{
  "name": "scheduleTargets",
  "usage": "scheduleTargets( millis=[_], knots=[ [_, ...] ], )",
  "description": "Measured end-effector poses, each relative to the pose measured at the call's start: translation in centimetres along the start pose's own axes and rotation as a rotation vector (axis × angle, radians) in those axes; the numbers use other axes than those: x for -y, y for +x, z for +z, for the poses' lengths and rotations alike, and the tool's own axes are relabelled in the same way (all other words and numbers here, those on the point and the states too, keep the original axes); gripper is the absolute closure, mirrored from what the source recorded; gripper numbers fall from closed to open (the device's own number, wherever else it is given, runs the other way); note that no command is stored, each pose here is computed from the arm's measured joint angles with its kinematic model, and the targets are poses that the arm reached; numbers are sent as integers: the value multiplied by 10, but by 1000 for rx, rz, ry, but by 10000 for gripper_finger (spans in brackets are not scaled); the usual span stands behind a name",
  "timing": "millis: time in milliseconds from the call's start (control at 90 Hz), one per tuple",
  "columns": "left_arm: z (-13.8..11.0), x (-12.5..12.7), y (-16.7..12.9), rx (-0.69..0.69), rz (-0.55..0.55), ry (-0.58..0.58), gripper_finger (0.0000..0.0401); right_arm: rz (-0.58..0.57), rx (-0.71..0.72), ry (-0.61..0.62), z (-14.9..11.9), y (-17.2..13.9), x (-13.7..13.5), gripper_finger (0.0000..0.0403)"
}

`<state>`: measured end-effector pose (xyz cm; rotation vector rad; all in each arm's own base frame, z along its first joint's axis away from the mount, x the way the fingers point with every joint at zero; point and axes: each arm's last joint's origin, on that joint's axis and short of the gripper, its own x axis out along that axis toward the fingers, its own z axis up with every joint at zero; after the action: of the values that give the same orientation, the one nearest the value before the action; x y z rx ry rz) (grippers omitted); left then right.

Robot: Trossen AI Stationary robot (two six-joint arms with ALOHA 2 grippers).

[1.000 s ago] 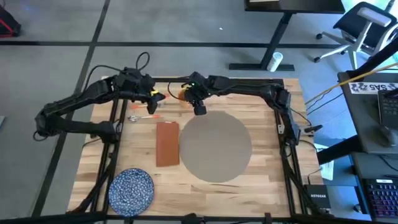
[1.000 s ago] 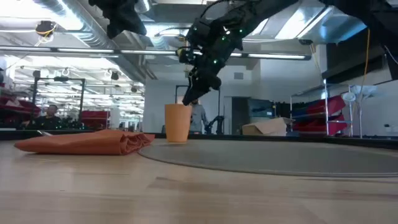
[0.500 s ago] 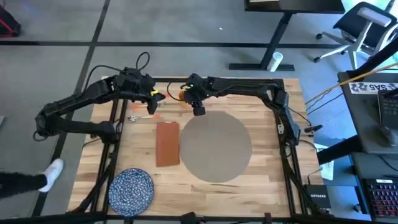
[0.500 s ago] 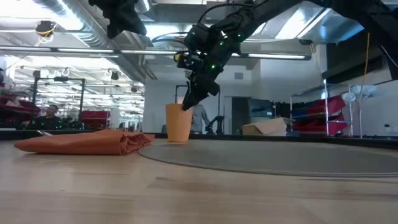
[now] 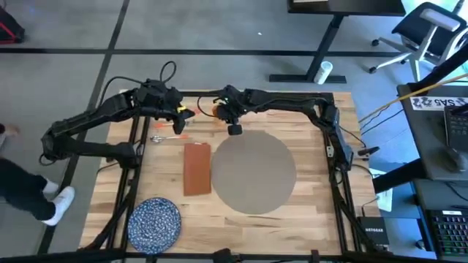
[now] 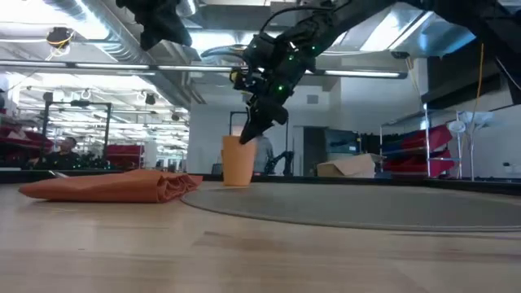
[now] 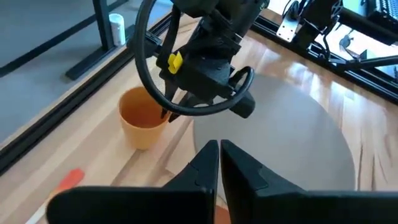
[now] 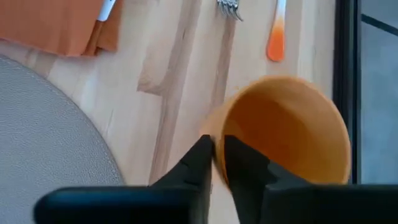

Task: Set table place
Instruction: Move the yellow cup to the top right of the table

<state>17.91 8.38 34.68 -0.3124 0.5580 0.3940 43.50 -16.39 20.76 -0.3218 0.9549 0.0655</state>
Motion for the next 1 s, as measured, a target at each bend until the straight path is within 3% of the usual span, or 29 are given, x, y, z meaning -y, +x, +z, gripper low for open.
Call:
scheduleTargets(
  millis=[278,489,789,1000],
  knots=[
    [0,0,0,0,0,0,401,1,-75,9,-1,-6,0,398],
    [0,0,0,1,0,6,401,-26,-57,49,19,-34,15,401],
    [0,0,0,0,0,17,401,71,-13,127,24,-79,42,402],
    [1,0,0,10,-2,33,401,129,16,102,27,-92,41,402]
  ],
)
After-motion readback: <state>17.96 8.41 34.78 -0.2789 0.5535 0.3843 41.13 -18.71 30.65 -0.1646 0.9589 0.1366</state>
